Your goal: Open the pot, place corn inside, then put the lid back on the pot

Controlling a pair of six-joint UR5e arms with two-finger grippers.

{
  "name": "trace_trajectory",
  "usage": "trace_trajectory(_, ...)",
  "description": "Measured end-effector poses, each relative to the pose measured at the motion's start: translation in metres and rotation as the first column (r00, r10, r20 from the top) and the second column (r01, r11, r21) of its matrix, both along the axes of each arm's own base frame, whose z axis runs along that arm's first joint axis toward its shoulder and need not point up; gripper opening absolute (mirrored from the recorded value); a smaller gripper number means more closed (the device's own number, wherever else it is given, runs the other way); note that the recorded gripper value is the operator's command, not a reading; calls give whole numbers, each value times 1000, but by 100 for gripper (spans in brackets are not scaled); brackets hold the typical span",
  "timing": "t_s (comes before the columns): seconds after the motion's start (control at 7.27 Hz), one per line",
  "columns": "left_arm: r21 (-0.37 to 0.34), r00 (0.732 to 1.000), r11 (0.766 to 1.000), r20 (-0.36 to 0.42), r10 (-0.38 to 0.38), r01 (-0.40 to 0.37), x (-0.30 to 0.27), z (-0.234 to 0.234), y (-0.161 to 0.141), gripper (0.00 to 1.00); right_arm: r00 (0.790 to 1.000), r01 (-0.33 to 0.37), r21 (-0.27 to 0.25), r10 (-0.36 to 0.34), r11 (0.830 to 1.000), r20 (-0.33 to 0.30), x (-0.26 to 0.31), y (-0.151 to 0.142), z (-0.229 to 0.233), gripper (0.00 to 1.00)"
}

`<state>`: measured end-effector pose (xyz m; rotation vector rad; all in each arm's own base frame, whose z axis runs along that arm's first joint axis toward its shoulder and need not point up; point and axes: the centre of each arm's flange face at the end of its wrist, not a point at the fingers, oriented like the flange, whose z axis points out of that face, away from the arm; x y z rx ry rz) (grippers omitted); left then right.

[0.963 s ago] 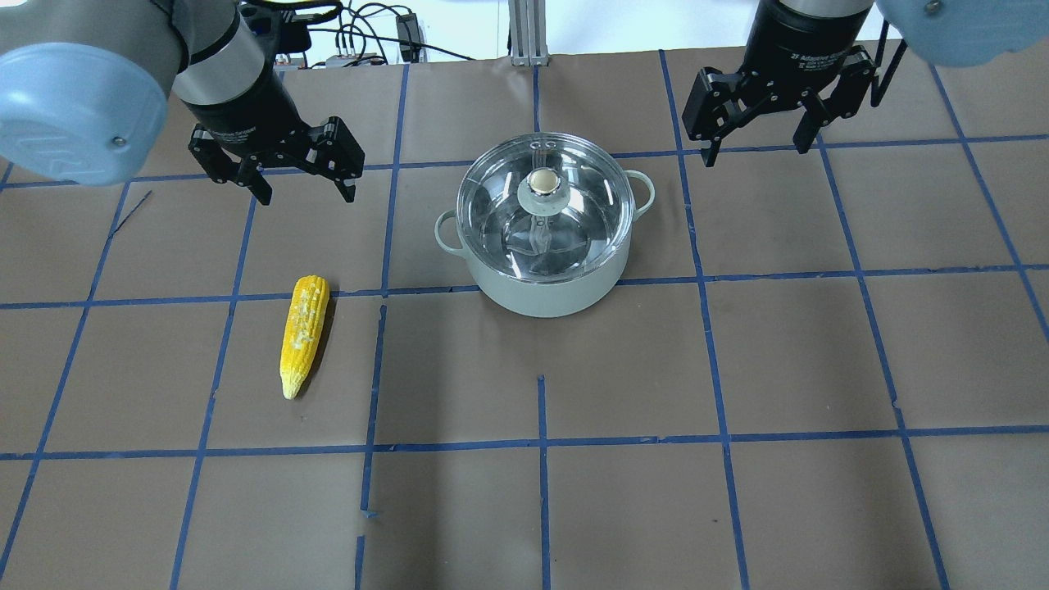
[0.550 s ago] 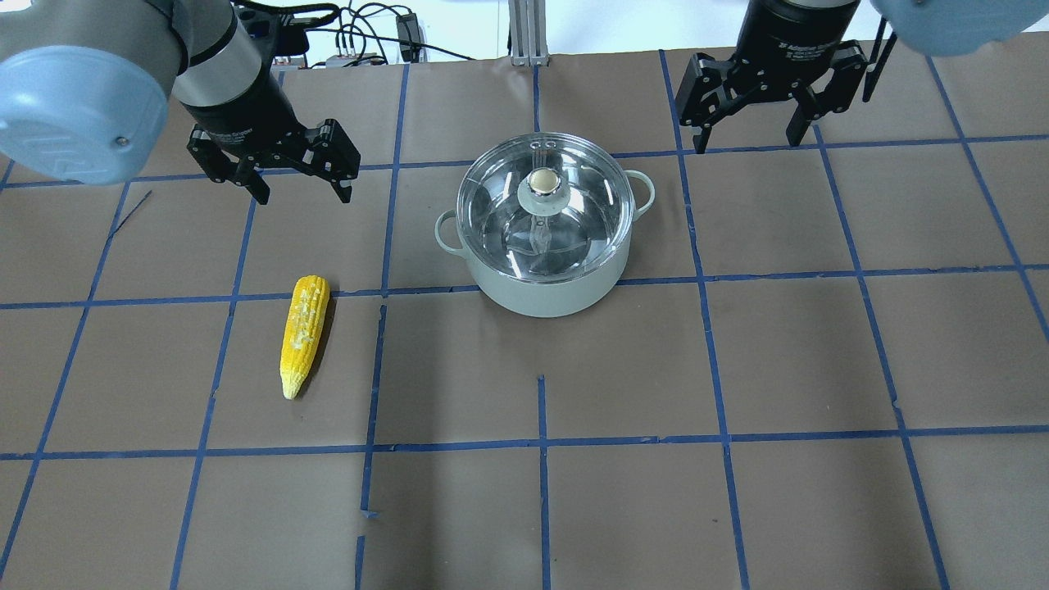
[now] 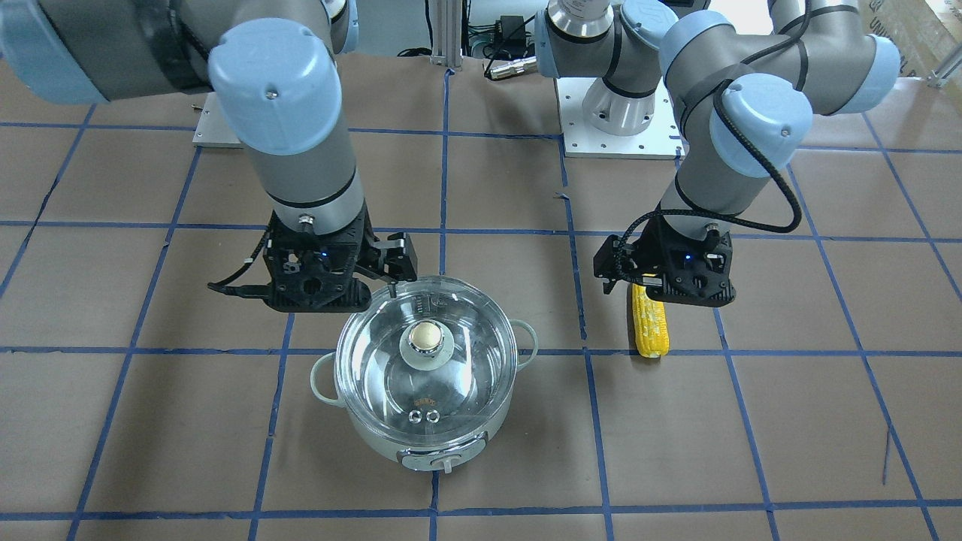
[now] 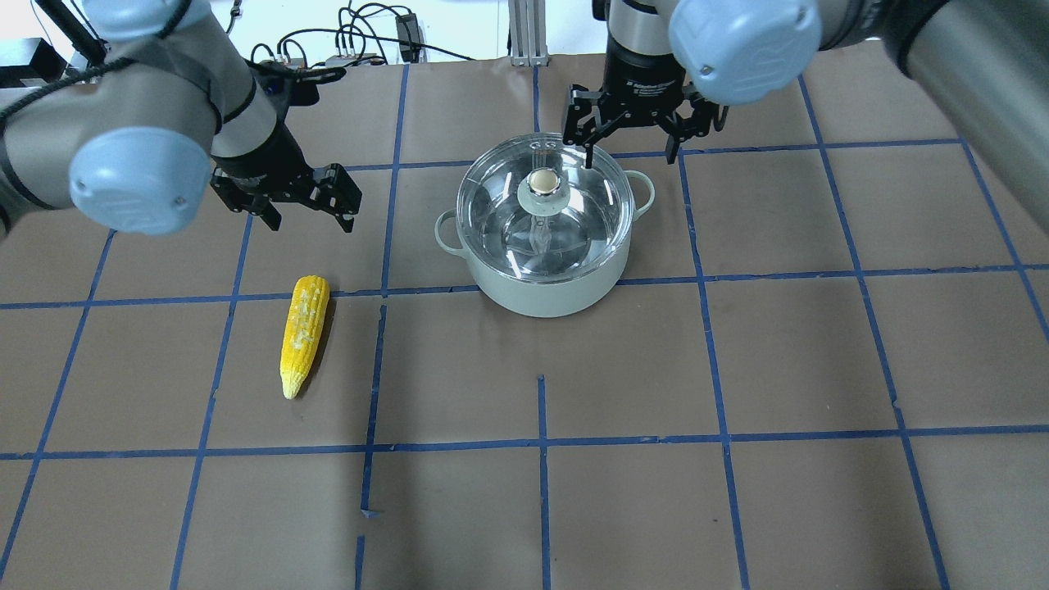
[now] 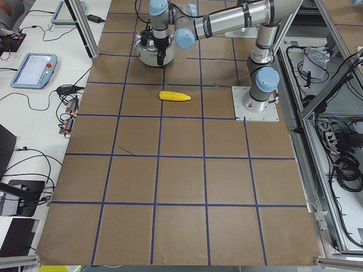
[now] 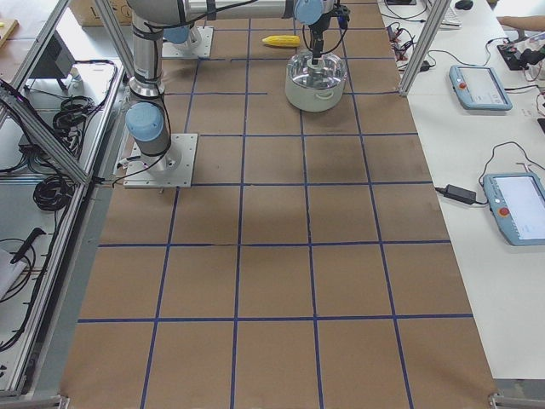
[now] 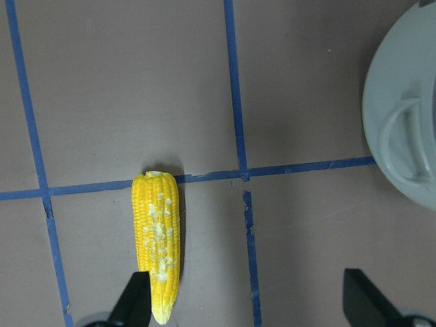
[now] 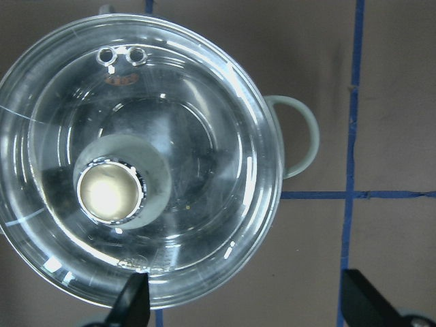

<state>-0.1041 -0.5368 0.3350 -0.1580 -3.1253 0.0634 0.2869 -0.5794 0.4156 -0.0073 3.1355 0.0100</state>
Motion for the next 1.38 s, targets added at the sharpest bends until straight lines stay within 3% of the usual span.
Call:
trace_trajectory(0.14,-34,1000,999,3,-3,3,6,-26,8,100,1000,9,-8,-9,1000,2,20,1,-12,98)
trace_trajectory(0.55,-24,996,996,13,-84,84,52,-70,27,100,1000,23,-22,-23,1000,8,51,-9,-49,98)
trace_trajectory(0.83,-43,994,993,22,-109,110,63,-94,24,100,999,42,-28,-41,999,13,68,-12,-65,97)
trace_trajectory(0.96,-46,992,991,24,-124,125,64,-105,21,100,1000,29,-30,-29,999,12,71,-15,-71,87)
trace_trajectory(1.24,-47,986,985,27,-166,167,65,-121,19,100,1000,20,-31,-19,999,9,71,-17,-75,41)
trace_trajectory(1.38,-47,985,984,27,-173,174,65,-127,21,95,1000,19,-33,-19,999,9,72,-17,-74,24)
